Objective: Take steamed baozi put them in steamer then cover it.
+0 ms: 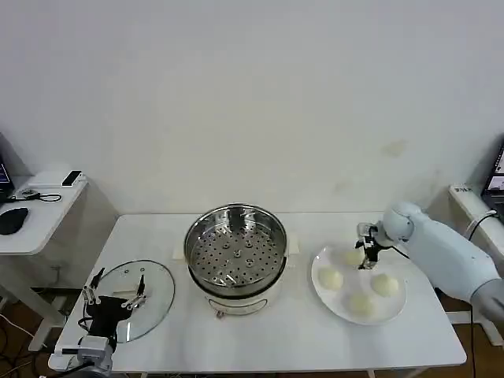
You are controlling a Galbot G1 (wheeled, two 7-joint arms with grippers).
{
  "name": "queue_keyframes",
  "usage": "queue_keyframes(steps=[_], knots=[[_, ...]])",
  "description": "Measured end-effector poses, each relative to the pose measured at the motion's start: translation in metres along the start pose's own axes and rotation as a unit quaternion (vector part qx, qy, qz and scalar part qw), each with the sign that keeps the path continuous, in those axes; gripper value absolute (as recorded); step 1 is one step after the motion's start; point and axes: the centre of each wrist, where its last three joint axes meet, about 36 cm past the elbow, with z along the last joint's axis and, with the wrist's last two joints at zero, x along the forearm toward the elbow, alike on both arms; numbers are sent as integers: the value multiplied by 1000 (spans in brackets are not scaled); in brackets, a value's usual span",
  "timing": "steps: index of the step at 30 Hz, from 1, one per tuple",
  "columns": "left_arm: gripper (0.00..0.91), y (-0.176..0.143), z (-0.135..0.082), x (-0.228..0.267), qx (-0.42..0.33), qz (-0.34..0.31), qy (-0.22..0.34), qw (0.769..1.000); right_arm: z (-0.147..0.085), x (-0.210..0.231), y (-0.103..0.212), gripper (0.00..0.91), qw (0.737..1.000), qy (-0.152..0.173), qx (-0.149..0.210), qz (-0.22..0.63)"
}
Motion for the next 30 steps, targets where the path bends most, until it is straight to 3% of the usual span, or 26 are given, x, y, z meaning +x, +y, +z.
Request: queue_keyframes(steps=[14,23,30], knots=[[907,-1,-1,1,4,0,0,1000,4,30,-7,635,1000,-1,20,2],[907,1,-5,2,4,1,-5,1000,7,85,-21,635,999,-18,32,33],[907,1,-8,3,9,0,-10,1000,-11,132,-46,635,996,-47,47,65]])
